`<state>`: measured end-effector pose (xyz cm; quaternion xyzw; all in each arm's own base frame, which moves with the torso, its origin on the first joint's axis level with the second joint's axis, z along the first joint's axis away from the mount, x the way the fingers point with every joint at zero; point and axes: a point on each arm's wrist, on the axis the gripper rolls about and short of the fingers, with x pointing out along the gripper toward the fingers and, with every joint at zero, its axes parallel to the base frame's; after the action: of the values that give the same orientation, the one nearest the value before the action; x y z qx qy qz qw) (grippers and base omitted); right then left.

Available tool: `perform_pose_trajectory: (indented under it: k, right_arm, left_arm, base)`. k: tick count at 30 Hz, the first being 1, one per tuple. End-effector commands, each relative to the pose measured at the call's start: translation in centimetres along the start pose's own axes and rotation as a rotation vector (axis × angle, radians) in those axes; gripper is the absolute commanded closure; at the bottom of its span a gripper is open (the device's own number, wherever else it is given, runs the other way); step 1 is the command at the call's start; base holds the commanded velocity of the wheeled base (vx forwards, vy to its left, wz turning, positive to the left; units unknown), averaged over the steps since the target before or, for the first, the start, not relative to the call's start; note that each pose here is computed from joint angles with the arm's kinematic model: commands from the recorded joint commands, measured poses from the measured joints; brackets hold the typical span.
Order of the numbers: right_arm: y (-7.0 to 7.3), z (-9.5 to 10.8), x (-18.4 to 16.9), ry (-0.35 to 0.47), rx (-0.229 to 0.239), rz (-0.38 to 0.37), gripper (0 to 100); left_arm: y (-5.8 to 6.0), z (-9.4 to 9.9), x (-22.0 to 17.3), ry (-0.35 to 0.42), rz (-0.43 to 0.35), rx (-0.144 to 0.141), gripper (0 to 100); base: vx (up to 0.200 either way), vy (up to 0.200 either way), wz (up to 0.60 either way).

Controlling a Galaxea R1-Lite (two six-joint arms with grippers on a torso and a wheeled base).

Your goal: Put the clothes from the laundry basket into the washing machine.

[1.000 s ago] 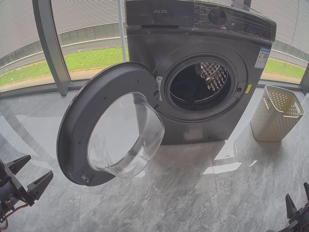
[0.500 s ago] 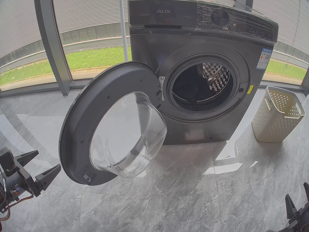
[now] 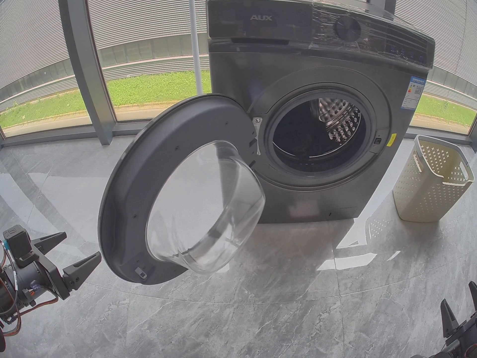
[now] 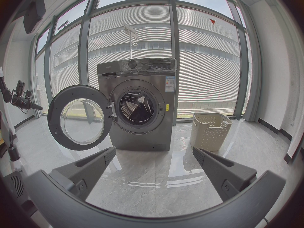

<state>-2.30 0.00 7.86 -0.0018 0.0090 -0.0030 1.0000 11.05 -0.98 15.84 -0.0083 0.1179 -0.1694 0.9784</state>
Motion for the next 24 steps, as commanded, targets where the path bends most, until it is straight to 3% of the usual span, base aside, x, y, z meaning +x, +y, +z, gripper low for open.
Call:
perform_pose_trajectory:
  k: [1, 9, 17, 24]
  right_arm:
    - [0.0, -0.2, -0.1, -0.009, -0.001, 0.001, 0]
    - [0.0, -0.2, -0.1, -0.007, -0.001, 0.001, 0]
    - [0.0, -0.2, -0.1, -0.009, -0.002, 0.0, 0]
    - [0.0, -0.2, -0.1, -0.009, -0.001, 0.001, 0]
  left_arm:
    - [0.1, 0.1, 0.2, 0.003, 0.0, -0.001, 0]
    - [-0.7, 0.7, 0.7, -0.003, -0.071, 0.014, 0]
    - [-1.0, 0.9, 3.2, 0.066, -0.14, 0.016, 0]
    - [-0.4, 1.0, 7.6, 0.074, -0.154, 0.019, 0]
  base:
    - [0.0, 0.0, 0.0]
    - [0.0, 0.0, 0.0]
    - [0.0, 0.0, 0.0]
    - [0.0, 0.0, 0.0]
